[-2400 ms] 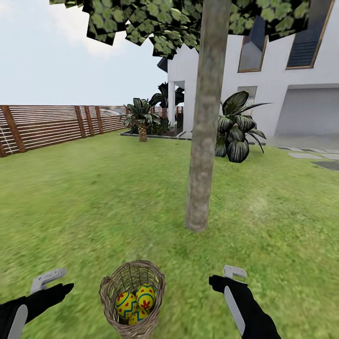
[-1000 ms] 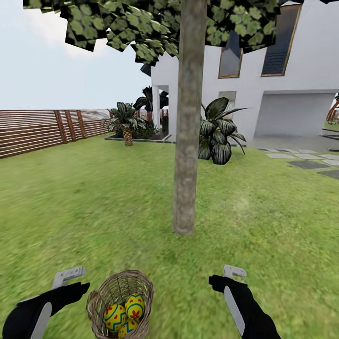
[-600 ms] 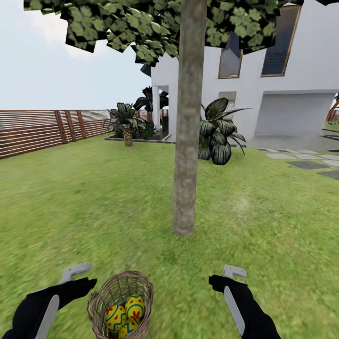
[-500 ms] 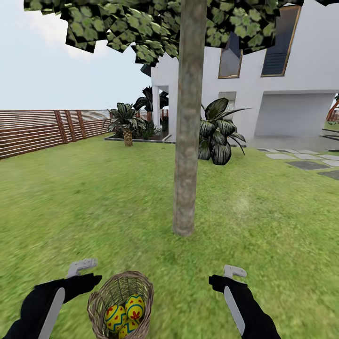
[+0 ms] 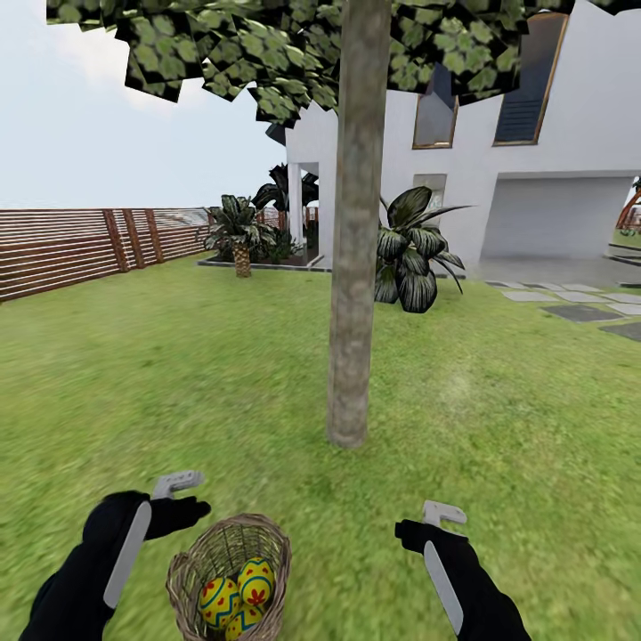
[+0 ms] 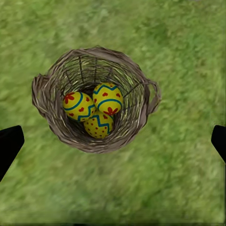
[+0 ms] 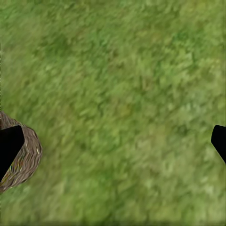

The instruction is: Take the three Easter eggs out of the wicker basket on the lawn in the garden, then place them on the lawn next to a single tree (choose any tree) so that all three eggs are next to the same tree and none are left in the basket.

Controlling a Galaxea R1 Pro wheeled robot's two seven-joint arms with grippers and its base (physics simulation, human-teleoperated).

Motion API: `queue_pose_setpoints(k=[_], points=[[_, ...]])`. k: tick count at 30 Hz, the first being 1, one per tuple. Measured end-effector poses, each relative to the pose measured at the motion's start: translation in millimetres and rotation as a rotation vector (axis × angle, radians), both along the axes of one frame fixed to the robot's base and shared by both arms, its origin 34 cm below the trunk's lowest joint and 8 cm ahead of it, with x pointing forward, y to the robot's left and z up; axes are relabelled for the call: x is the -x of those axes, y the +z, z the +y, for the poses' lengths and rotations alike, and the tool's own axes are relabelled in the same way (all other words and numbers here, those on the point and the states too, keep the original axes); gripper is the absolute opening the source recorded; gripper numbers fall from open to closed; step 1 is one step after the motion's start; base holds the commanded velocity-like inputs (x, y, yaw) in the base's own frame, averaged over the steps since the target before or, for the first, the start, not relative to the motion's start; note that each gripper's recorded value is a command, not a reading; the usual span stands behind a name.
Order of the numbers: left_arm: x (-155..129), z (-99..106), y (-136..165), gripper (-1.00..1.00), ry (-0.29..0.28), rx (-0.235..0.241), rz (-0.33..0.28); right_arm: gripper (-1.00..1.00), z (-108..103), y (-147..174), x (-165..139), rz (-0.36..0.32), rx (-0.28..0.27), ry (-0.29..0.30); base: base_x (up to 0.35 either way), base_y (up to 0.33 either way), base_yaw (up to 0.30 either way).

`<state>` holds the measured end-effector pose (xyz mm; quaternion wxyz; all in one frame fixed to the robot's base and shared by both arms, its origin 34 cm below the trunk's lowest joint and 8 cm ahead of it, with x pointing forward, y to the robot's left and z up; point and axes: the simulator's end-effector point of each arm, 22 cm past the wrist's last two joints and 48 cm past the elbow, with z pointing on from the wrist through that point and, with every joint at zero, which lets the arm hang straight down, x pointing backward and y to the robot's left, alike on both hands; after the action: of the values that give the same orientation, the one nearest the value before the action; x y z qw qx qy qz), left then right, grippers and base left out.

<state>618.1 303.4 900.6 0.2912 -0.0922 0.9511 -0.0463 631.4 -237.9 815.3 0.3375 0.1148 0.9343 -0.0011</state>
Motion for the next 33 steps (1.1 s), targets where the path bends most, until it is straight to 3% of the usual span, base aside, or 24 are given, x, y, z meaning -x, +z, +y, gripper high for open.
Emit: queue_pose_setpoints(k=[6,19,33], points=[[3.5,-5.6,-21.3,1.00,-0.004,0.032,0.064,1.00,-0.3,1.0,0.3,0.000,0.000,0.000,0.000,0.000,0.000],[42.7,-27.2,-85.0,1.00,-0.025,0.130,0.241,1.00,0.0,1.2,0.3,0.001,0.000,0.000,0.000,0.000,0.000],[35.3,-21.9,-91.8,1.00,-0.006,0.111,0.180,1.00,1.2,6.5,1.5,-0.001,0.000,0.001,0.000,0.000,0.000]])
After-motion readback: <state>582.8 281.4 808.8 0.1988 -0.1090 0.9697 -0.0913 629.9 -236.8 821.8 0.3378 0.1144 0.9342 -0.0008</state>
